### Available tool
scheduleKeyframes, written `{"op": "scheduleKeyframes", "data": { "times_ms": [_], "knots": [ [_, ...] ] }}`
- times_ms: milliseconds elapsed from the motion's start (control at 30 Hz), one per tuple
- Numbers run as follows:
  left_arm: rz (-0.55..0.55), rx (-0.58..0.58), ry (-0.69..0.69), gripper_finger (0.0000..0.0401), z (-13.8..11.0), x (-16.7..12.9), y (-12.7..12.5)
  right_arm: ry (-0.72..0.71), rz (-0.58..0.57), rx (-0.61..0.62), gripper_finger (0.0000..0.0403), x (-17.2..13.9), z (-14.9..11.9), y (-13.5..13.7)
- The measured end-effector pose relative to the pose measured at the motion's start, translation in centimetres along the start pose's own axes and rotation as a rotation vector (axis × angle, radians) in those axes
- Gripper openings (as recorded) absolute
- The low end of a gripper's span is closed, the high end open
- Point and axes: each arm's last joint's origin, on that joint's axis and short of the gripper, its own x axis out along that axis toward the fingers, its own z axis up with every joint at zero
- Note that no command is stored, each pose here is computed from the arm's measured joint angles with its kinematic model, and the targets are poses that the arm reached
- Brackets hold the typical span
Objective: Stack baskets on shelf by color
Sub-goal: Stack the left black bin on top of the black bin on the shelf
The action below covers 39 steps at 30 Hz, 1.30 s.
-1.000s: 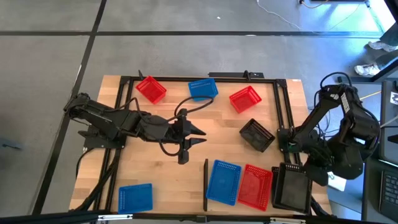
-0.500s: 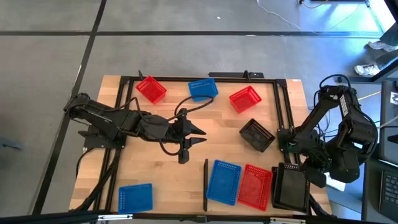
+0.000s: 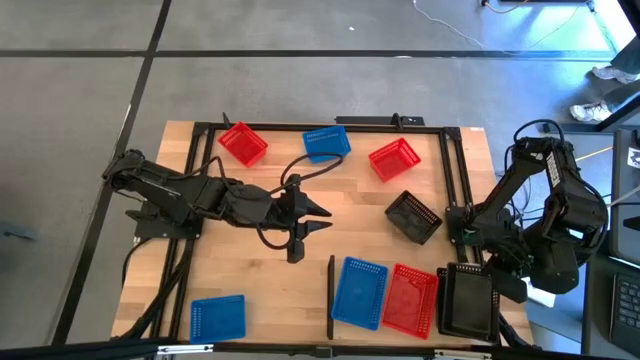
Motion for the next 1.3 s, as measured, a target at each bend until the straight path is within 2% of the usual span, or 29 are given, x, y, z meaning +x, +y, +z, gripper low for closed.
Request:
{"op": "scheduleKeyframes", "data": {
  "times_ms": [200,567,667,833,967,1300],
  "knots": [
    [0.0,0.001,0.0,0.0089,-0.01,0.01,0.0,0.0,0.0,-0.005,0.0047,-0.01,0.01,0.0],
    [0.0,0.002,0.0,0.0089,0.0,0.01,0.0,-0.017,0.007,-0.059,0.0063,0.0,0.06,0.08],
    [0.0,0.002,0.0,0.0089,0.0,0.01,0.0,-0.016,0.007,-0.058,0.0055,0.0,0.05,0.08],
    [0.0,0.002,0.0,0.0089,0.0,0.01,0.0,-0.016,0.008,-0.058,0.0009,0.0,0.05,0.08],
    [0.0,0.002,0.0,0.0089,0.0,0.01,0.0,-0.017,0.008,-0.059,0.0009,0.0,0.06,0.08],
    [0.0,0.002,0.0,0.0089,0.01,0.02,-0.01,-0.135,0.037,-0.109,0.0003,-0.05,0.38,0.37]
  ]
}}
